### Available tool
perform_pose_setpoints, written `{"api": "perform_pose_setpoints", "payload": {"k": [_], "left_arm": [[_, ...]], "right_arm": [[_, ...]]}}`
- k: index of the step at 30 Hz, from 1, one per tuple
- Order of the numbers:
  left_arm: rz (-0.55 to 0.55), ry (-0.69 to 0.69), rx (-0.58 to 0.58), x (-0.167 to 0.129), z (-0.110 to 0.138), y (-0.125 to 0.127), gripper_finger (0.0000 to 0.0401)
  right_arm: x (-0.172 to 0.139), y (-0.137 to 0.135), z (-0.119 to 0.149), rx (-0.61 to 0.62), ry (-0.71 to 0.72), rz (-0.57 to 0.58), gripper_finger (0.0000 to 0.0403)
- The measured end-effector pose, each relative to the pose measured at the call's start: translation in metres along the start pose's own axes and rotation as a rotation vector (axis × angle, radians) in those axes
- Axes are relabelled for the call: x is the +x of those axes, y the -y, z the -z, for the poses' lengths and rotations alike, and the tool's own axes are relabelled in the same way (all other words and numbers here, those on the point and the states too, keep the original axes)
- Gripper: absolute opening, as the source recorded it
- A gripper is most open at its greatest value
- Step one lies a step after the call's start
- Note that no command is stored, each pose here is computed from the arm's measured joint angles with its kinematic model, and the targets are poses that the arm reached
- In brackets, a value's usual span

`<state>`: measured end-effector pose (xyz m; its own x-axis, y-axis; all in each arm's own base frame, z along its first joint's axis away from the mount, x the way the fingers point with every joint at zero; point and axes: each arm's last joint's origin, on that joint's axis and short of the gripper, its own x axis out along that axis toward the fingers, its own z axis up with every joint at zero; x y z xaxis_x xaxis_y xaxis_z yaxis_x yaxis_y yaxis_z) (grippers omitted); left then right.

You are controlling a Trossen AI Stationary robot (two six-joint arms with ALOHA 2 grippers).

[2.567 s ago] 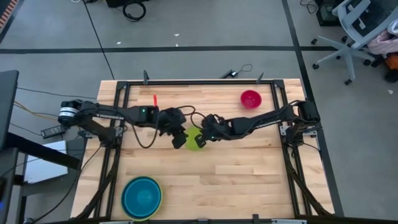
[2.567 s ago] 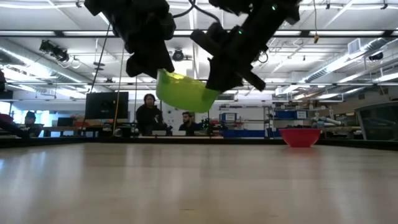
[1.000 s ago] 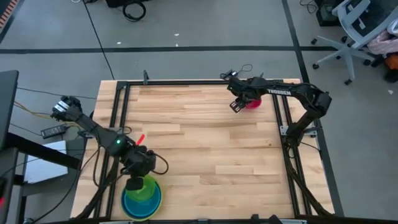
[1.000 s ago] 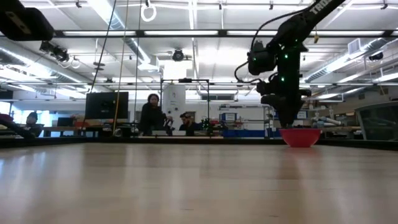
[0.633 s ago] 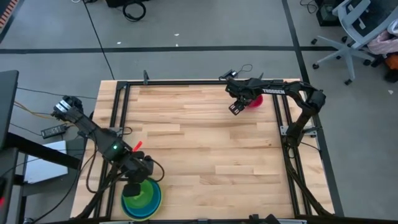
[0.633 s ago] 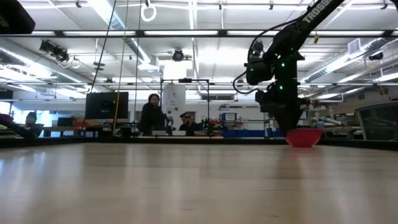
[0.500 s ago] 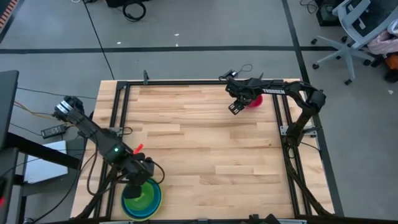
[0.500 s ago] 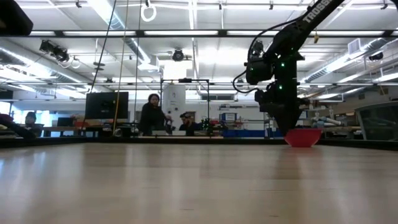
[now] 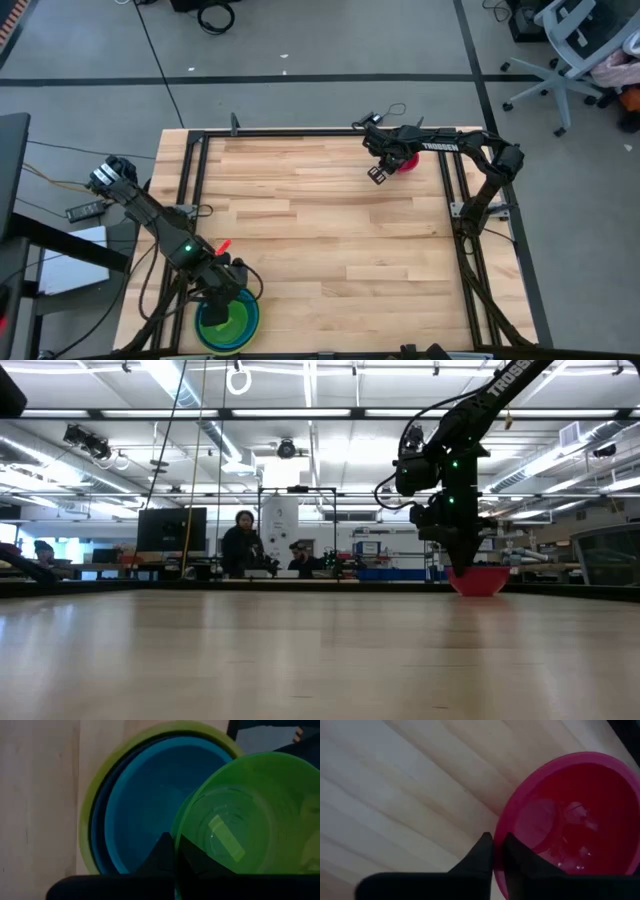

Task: Nest bowls inside each other
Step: Stack the light green bowl on top of the blue bowl, then stack the red bowl on top of the light green bowl

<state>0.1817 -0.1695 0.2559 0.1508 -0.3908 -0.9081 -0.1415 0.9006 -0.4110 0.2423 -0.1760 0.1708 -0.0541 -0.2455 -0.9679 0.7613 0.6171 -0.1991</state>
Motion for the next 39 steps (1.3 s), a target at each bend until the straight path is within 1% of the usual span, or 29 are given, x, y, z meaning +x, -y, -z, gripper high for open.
{"api": "perform_pose_setpoints", "payload": {"k": [2, 4, 10, 14, 18, 21, 23, 26, 31, 34, 37, 39], "left_arm": [[0.001, -0.006, -0.004, 0.002, 0.001, 0.002, 0.0], [0.012, -0.012, -0.006, 0.006, 0.0, 0.004, 0.0], [-0.022, -0.041, -0.013, 0.016, -0.001, 0.004, 0.0005], [0.003, -0.056, -0.035, 0.017, -0.002, 0.006, 0.0019], [-0.004, -0.052, -0.06, 0.017, -0.002, 0.006, 0.004], [-0.078, -0.031, -0.083, 0.017, 0.0, 0.001, 0.0061], [-0.108, -0.017, -0.096, 0.016, -0.001, -0.002, 0.0076], [-0.117, -0.009, -0.115, 0.015, -0.005, -0.005, 0.0098], [-0.102, -0.006, -0.151, 0.011, -0.008, -0.008, 0.0129], [-0.099, 0.003, -0.187, 0.003, -0.007, -0.012, 0.0148], [-0.125, 0.011, -0.233, -0.011, -0.005, -0.022, 0.0165], [-0.172, 0.055, -0.274, -0.024, -0.006, -0.034, 0.0173]], "right_arm": [[0.0, 0.0, 0.0, 0.001, 0.003, 0.002, 0.002], [-0.001, 0.0, 0.0, -0.001, 0.003, 0.003, 0.002], [-0.001, 0.0, 0.0, -0.003, 0.005, 0.009, 0.0028], [-0.001, 0.0, 0.0, -0.007, 0.004, 0.009, 0.0021], [-0.001, 0.0, 0.0, -0.017, 0.006, 0.012, 0.0021], [-0.001, 0.001, -0.001, -0.022, 0.012, 0.02, 0.0021], [-0.001, 0.001, -0.001, -0.022, 0.013, 0.02, 0.0021], [-0.001, 0.0, -0.001, -0.024, 0.012, 0.017, 0.0021], [-0.002, -0.006, 0.001, -0.049, 0.011, -0.003, 0.0021], [-0.004, -0.013, 0.003, -0.07, 0.011, -0.03, 0.0021], [-0.013, -0.025, 0.007, -0.084, 0.026, -0.106, 0.0021], [-0.023, -0.035, 0.01, -0.082, 0.06, -0.17, 0.0021]]}}
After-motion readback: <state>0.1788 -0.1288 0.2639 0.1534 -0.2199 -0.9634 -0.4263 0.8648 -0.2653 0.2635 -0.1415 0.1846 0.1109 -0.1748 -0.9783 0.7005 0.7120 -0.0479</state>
